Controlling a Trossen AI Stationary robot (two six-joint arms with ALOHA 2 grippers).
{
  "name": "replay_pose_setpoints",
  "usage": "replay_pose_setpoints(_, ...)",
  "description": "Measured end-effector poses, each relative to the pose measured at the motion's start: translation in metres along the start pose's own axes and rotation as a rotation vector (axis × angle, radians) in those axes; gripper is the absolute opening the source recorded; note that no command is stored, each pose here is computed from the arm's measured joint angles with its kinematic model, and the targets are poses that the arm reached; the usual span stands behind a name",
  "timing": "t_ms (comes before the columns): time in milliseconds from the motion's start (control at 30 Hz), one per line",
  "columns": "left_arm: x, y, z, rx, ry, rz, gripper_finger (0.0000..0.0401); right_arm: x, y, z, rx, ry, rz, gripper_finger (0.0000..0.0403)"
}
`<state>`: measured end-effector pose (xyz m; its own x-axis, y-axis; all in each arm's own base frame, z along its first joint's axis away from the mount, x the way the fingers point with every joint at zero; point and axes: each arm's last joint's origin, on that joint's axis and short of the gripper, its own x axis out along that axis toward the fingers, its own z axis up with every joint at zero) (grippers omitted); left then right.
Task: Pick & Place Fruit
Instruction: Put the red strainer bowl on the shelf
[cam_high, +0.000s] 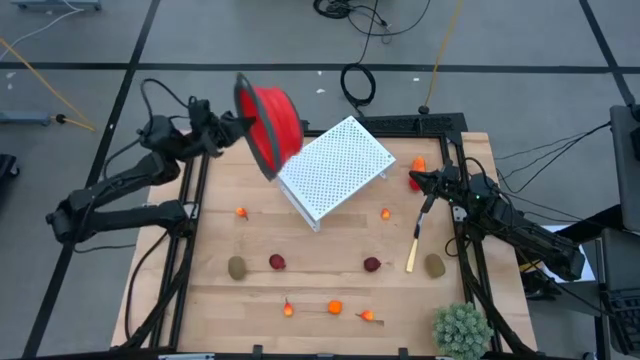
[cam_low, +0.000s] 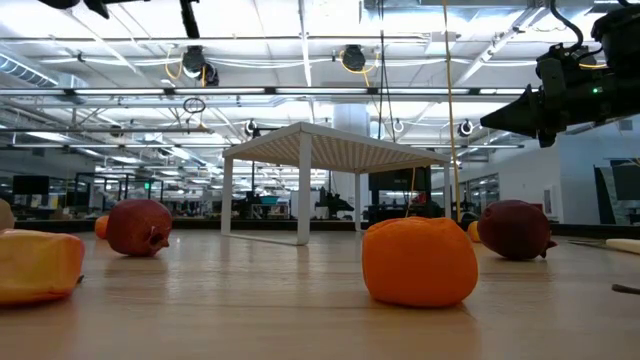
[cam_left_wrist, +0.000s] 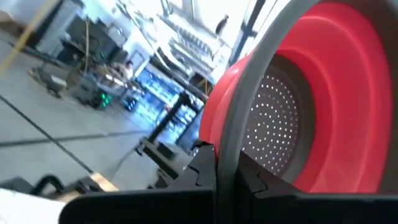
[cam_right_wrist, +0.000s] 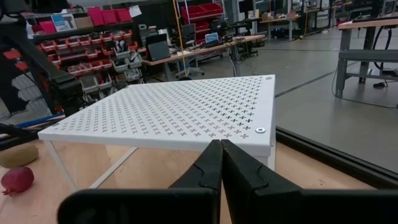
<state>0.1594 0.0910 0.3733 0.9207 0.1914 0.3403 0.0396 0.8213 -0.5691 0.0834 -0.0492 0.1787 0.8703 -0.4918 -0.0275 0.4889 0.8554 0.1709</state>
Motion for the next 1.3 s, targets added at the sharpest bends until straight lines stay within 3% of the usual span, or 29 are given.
replay_pose_setpoints(300, 0.018, 0.005, -0.021, -0.046, 0.1, -0.035, 0.0003, 0.0, 0.0, 0.0, 0.0, 0.0, 0.0, 0.0)
replay_pose_setpoints(633, 0.024, -0.002, -0.011, -0.064, 0.021, -0.045, 0.0004, 0.0, 0.0, 0.0, 0.0, 0.0, 0.0, 0.0)
replay_pose_setpoints(1033, 0.029, -0.009, 0.007, -0.331, -0.055, 0.311, 0.0004, 0.0, 0.0, 0.0, 0.0, 0.0, 0.0, 0.0)
replay_pose_setpoints(1300, 0.035, -0.011, 0.011, -0.402, 0.062, 0.534, 0.0004, 0.0, 0.0, 0.0, 0.0, 0.0, 0.0, 0.0)
